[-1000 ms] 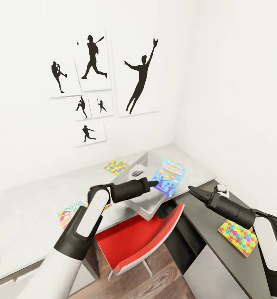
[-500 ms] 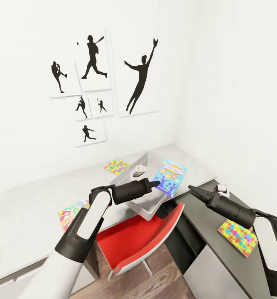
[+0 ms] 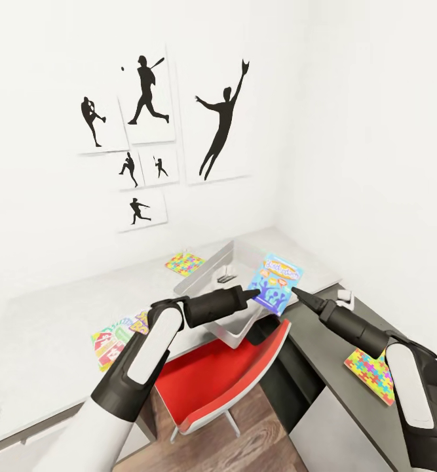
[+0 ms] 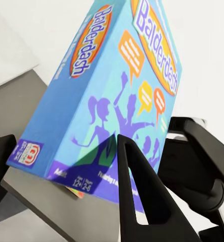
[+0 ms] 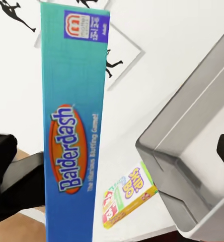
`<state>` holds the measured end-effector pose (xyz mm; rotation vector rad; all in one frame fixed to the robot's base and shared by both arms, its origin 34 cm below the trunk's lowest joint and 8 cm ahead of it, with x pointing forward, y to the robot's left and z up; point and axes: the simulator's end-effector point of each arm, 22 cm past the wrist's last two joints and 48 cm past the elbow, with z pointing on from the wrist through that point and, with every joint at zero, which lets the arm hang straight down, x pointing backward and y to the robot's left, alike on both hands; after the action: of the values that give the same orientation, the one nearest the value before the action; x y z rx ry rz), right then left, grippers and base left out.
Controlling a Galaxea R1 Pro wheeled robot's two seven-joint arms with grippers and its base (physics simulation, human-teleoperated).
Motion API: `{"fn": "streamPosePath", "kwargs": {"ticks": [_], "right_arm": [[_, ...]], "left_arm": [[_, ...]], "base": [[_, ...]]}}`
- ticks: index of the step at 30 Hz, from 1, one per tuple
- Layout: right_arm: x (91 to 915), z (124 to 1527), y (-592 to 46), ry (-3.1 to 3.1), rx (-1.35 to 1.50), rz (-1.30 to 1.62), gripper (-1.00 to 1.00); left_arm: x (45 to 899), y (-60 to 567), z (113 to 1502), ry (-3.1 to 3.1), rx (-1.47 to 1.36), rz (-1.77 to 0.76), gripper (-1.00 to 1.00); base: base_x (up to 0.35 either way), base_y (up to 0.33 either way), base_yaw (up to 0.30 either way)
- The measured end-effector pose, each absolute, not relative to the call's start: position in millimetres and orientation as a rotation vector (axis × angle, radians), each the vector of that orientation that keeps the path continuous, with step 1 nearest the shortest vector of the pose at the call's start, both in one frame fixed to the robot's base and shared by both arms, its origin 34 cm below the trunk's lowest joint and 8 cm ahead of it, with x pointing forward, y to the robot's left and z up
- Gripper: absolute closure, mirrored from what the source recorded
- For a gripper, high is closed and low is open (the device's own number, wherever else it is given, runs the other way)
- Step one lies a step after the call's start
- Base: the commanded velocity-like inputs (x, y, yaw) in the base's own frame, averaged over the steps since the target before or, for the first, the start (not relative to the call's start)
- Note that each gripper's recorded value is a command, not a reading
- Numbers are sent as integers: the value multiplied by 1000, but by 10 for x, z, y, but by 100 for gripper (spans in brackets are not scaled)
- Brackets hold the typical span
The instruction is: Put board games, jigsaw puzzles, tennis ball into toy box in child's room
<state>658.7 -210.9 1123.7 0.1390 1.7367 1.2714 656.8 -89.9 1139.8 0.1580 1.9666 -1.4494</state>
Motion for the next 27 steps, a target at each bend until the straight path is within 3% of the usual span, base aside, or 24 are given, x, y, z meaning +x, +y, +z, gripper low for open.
{"fn": "streamPosePath", "kwargs": {"ticks": [27], "right_arm": [[6600, 11242, -2029, 1719, 136, 1270, -100]], "left_arm": [[6532, -986, 11393, 1970, 165, -1452, 100]], "base": [[0, 0, 0]]}}
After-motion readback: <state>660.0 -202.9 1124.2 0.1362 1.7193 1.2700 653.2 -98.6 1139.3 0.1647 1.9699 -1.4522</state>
